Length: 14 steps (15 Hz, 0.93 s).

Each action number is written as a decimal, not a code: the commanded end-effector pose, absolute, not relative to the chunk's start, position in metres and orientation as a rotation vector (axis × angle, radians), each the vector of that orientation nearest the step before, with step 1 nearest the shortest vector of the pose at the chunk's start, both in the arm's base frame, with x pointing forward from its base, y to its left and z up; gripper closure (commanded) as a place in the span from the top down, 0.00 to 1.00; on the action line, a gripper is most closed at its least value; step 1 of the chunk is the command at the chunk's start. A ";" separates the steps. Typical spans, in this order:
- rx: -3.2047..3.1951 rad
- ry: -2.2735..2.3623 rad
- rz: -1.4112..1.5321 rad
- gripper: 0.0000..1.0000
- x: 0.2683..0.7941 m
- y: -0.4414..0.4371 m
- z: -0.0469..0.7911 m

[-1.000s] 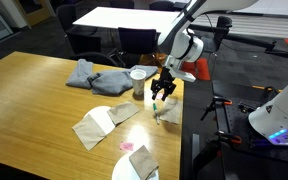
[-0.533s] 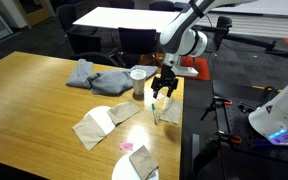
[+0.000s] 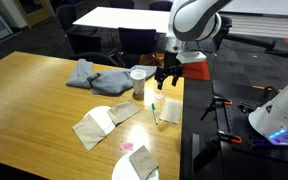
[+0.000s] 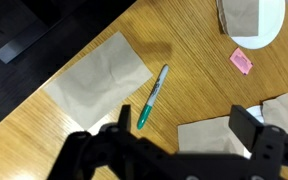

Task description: Pick the marker from the cup and put it on the table

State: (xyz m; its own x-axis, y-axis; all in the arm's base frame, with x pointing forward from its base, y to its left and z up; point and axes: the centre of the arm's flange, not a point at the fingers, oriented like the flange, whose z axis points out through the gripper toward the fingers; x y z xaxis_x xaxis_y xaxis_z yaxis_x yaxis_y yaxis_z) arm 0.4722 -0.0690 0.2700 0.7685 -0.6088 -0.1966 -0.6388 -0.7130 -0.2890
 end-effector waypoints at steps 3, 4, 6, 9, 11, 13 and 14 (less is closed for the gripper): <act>-2.677 0.881 0.108 1.00 0.456 -0.053 0.343; -2.686 0.860 0.100 1.00 0.454 -0.051 0.351; -2.696 0.815 0.103 1.00 0.451 -0.048 0.366; -2.697 0.766 0.107 1.00 0.449 -0.042 0.380; -2.689 0.776 0.087 1.00 0.456 -0.048 0.369; -2.690 0.776 0.092 1.00 0.457 -0.048 0.367; -2.689 0.778 0.096 1.00 0.457 -0.048 0.366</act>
State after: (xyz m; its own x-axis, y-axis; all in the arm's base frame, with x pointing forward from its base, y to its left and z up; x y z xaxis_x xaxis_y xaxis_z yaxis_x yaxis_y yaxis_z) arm 0.4567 -0.0483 0.3656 0.8479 -0.5064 -0.1567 -0.5293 -0.7929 -0.3019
